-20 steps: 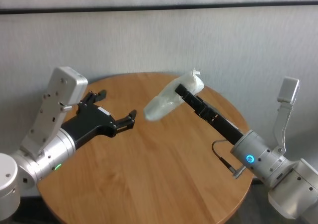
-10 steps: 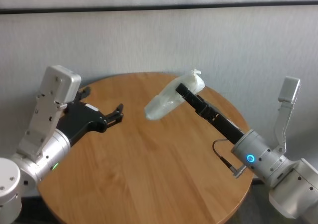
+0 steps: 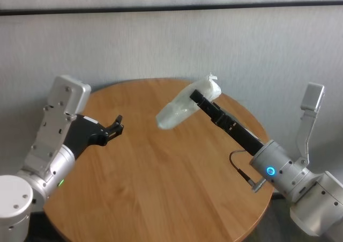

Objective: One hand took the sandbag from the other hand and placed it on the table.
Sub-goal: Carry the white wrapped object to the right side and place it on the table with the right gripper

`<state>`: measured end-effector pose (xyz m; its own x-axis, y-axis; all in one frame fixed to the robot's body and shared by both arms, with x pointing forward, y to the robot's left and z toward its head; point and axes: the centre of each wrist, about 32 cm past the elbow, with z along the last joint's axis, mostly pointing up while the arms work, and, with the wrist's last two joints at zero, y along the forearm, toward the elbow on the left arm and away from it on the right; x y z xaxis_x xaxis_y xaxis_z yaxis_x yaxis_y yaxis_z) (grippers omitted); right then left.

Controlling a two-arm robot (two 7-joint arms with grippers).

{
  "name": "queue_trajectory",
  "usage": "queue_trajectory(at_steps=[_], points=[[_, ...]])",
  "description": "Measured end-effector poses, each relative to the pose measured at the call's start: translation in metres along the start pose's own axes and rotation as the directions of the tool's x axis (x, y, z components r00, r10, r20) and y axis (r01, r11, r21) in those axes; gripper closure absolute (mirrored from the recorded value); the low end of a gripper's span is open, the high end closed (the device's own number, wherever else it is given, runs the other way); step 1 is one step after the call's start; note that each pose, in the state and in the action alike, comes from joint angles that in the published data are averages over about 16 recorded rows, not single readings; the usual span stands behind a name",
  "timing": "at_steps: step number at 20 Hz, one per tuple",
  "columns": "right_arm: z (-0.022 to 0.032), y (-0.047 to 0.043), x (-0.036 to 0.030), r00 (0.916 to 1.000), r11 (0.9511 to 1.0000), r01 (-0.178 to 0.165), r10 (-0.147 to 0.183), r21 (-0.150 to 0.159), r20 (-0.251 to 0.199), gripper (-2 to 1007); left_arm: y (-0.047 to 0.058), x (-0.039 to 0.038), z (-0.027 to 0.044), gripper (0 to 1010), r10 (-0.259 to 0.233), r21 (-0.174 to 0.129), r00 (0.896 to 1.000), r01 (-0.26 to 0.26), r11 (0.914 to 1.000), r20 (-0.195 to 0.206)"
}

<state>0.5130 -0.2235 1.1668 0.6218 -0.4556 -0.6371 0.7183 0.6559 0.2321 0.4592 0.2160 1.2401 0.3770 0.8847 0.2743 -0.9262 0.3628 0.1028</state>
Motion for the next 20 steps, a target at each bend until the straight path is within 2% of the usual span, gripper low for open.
queue_trajectory(at_steps=[10, 20], points=[[0.0003, -0.0014, -0.0009, 0.9995, 0.9998, 0.019, -0.019, -0.009, 0.023, 463, -0.0072, -0.0053, -0.0019, 8, -0.023, -0.022, 1.000, 0.022, 0.9995, -0.008], [0.0042, -0.0043, -0.0020, 0.9944, 0.9978, 0.065, -0.064, -0.012, 0.084, 463, -0.0081, -0.0055, -0.0024, 8, -0.025, -0.028, 1.000, 0.024, 0.9993, -0.011]])
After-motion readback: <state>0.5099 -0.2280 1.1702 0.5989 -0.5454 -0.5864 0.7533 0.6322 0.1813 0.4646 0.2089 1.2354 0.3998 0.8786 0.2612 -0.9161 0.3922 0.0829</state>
